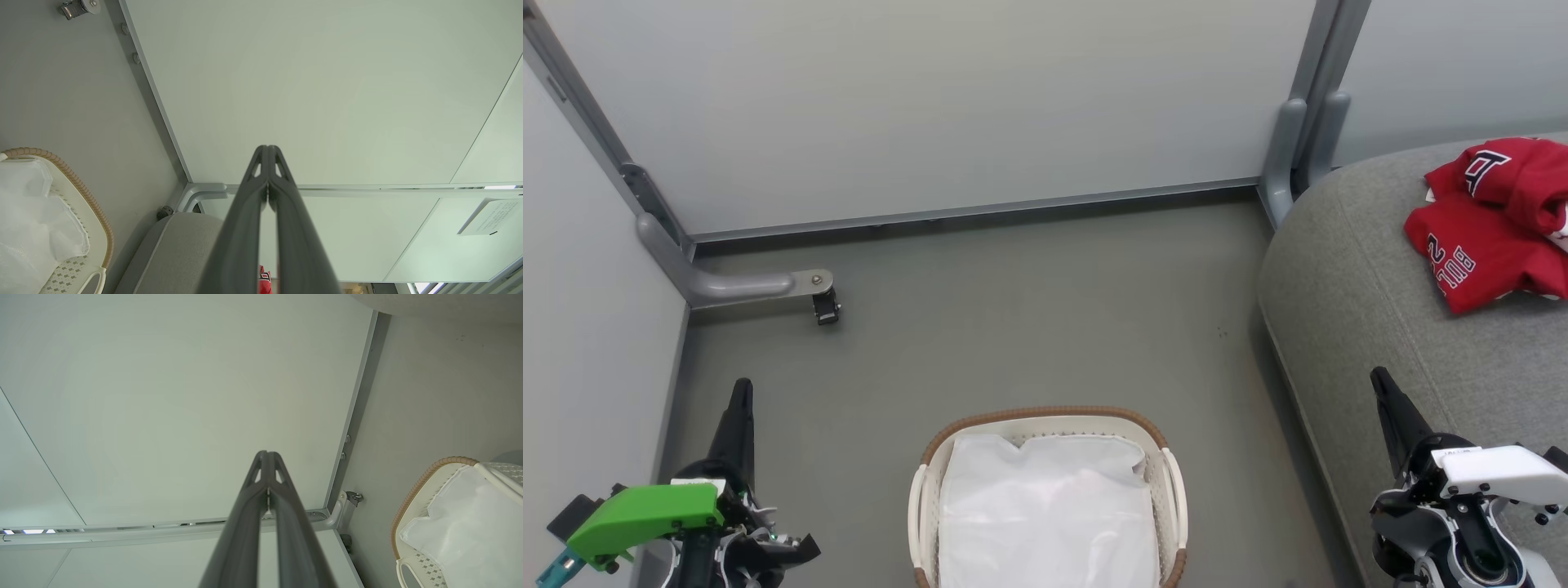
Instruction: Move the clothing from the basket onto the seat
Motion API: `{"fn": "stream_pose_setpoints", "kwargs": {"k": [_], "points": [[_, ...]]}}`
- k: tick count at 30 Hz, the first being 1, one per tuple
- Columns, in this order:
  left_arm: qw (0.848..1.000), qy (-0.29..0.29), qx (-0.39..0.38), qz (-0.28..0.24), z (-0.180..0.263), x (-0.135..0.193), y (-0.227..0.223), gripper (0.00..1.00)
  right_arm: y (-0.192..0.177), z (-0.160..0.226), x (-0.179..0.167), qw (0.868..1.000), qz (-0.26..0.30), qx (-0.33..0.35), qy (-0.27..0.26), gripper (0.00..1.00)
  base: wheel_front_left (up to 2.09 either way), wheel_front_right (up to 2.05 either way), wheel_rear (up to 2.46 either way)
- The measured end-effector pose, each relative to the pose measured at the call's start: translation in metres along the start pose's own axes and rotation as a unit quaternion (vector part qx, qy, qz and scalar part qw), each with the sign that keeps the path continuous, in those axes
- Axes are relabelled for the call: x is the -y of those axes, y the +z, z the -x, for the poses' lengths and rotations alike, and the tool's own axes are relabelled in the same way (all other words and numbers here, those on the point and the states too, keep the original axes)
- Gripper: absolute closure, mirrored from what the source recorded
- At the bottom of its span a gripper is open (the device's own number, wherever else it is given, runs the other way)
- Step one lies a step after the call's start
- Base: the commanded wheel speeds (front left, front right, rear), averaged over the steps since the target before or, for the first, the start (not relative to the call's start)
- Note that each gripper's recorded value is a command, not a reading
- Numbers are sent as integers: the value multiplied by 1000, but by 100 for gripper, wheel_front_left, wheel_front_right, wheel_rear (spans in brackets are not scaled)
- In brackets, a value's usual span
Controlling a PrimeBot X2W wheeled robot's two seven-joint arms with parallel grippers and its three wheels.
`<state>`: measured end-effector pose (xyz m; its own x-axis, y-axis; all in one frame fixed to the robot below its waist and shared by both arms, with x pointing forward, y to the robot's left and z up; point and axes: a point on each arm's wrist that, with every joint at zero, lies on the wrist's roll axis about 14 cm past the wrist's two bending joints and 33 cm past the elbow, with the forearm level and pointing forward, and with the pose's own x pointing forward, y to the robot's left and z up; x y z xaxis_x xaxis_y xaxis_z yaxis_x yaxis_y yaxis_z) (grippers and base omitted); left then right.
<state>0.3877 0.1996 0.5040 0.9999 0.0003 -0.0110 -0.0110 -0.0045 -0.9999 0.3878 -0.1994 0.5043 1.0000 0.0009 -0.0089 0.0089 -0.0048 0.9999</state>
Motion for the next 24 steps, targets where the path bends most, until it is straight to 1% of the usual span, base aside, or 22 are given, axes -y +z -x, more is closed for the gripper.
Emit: {"fn": "stream_pose_setpoints", "kwargs": {"k": [24], "points": [[1000, 0, 0, 0, 0, 0, 0, 100, 0, 0, 0, 1000, 0, 0, 0, 100, 0, 0, 0]]}}
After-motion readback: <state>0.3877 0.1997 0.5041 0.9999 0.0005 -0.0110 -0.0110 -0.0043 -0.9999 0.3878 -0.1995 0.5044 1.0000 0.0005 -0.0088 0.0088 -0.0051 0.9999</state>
